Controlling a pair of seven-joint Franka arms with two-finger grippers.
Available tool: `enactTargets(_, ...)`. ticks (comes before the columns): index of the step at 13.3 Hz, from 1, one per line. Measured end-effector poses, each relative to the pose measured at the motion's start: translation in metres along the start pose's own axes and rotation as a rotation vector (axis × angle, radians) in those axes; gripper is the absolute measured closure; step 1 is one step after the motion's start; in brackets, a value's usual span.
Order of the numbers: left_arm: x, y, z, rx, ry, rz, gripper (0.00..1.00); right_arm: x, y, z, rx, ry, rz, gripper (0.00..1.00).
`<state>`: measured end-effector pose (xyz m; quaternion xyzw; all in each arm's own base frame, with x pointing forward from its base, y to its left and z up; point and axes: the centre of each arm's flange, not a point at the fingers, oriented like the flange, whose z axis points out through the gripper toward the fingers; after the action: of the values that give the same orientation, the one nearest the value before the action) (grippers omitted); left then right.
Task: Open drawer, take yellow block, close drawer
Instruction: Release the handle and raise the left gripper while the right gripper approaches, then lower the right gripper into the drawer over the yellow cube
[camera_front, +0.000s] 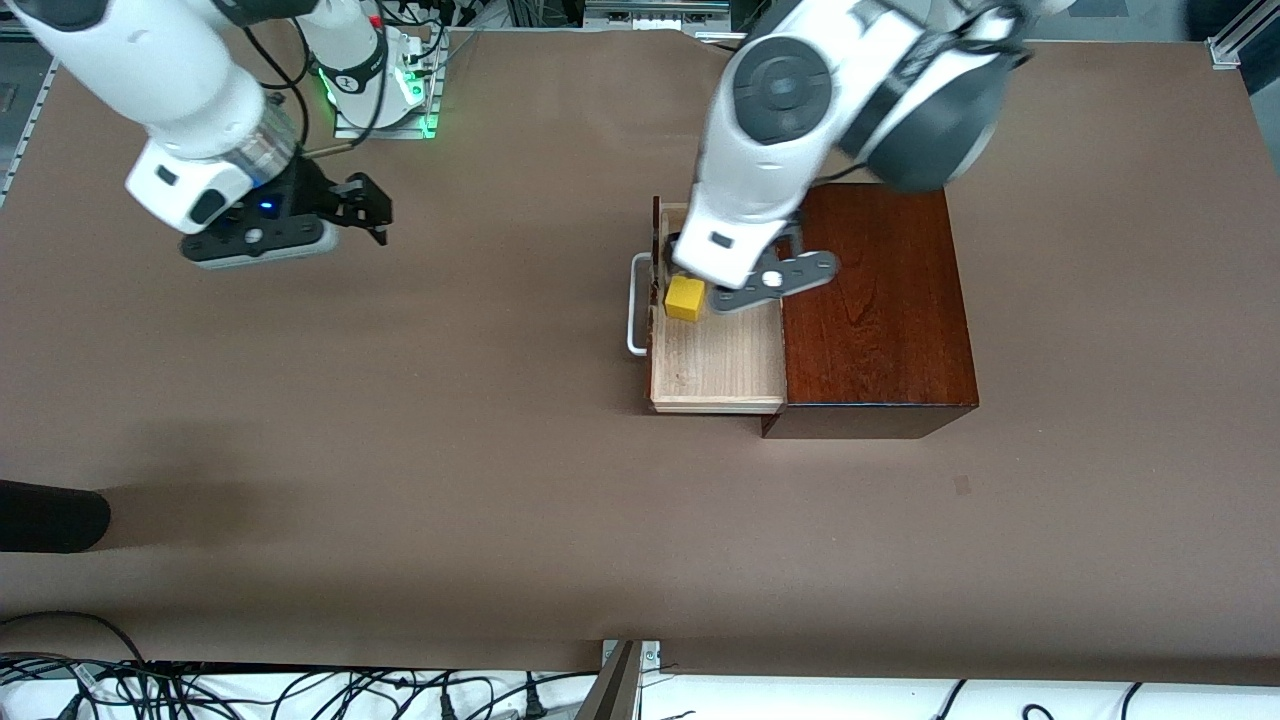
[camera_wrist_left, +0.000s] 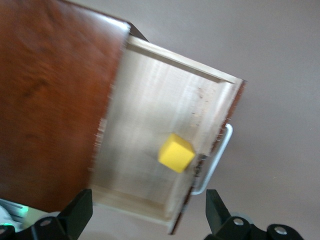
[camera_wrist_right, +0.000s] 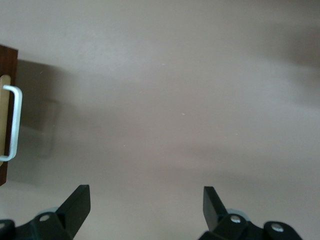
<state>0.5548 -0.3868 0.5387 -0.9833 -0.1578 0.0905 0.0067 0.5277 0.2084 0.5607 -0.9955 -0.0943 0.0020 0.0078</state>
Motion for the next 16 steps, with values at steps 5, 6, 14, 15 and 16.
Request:
enactTargets(5, 0.04, -0.116, -0.055, 0.006, -0.011, 0.125, 0.0, -0.006, -0.065, 0.008, 0.071, 0.004, -0.093, 0.0)
enactTargets(6, 0.047, -0.142, -0.064, 0.009, -0.01, 0.148, 0.0, -0.009, -0.079, 0.008, 0.084, 0.009, -0.121, 0.0)
enactTargets(14, 0.06, -0.277, -0.075, -0.006, 0.018, 0.268, 0.0, -0.02, -0.231, 0.03, 0.102, 0.028, -0.379, 0.0)
enactTargets(15, 0.061, -0.287, -0.072, -0.006, 0.025, 0.28, 0.0, -0.02, -0.249, 0.034, 0.109, 0.045, -0.413, 0.0)
enactTargets(16, 0.063, -0.298, -0.067, -0.008, 0.025, 0.285, 0.0, -0.022, -0.265, 0.04, 0.115, 0.063, -0.451, 0.0)
